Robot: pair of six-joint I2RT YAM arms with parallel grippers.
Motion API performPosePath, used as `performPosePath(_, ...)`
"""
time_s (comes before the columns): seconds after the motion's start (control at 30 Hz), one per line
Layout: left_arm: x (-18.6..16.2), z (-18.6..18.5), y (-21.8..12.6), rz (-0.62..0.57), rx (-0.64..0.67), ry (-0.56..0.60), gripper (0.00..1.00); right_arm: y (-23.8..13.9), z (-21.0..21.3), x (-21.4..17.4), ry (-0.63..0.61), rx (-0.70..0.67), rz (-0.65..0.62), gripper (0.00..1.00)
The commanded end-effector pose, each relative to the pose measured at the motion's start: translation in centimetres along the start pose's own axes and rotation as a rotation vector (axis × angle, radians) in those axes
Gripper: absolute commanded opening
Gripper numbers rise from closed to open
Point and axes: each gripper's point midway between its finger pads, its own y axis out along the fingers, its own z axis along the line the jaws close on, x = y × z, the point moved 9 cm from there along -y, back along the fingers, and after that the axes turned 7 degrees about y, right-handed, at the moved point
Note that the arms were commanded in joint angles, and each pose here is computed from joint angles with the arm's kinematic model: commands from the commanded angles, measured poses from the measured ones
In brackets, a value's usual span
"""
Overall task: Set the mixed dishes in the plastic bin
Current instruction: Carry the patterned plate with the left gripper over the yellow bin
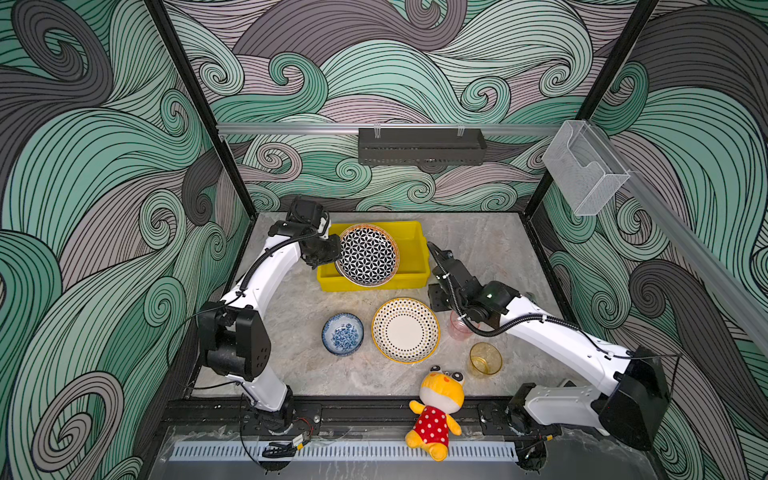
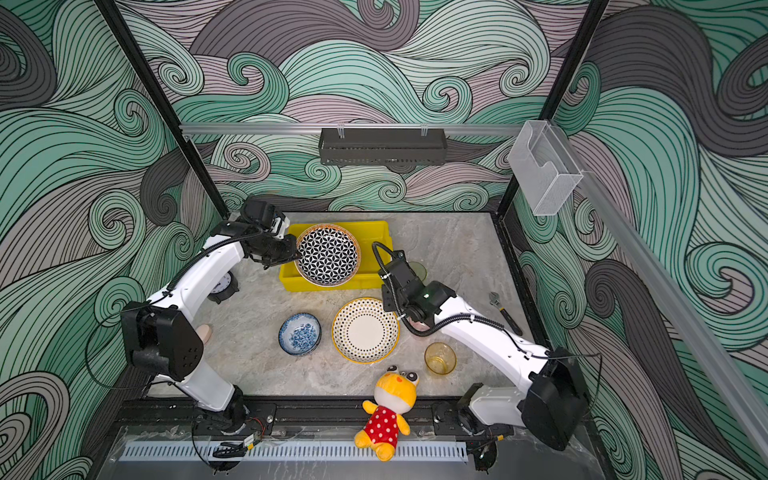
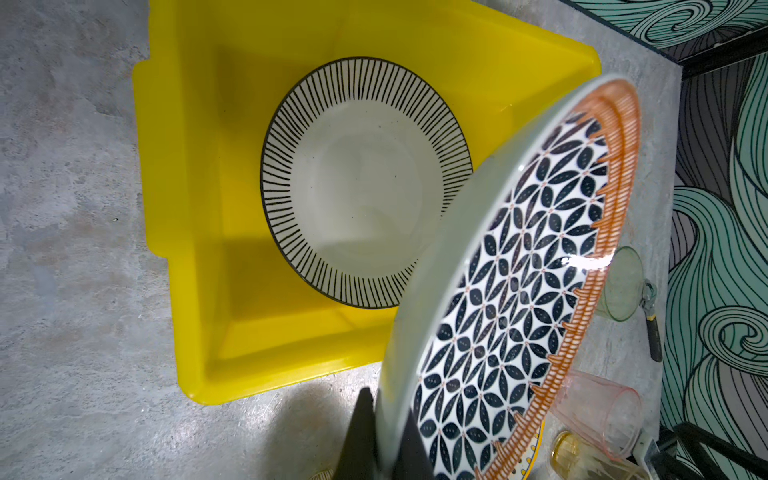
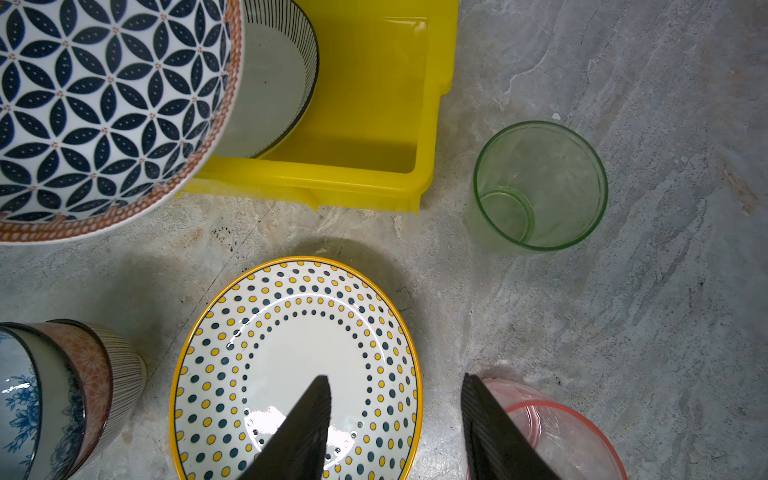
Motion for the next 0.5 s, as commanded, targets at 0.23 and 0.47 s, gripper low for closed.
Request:
performPosePath(0.23,3.3,-0.5,-2.9,-0.185,-0.043,-0.002,0.00,0.0,0.0,0.0,-0.014,-0.019,-0.002,0.53)
performPosePath(0.47,3.8,0.0,-2.5,-0.200,-0.019,-0.014,0.00,0.3,0.2,0.1,-0.024,-0.025,0.004,0.53)
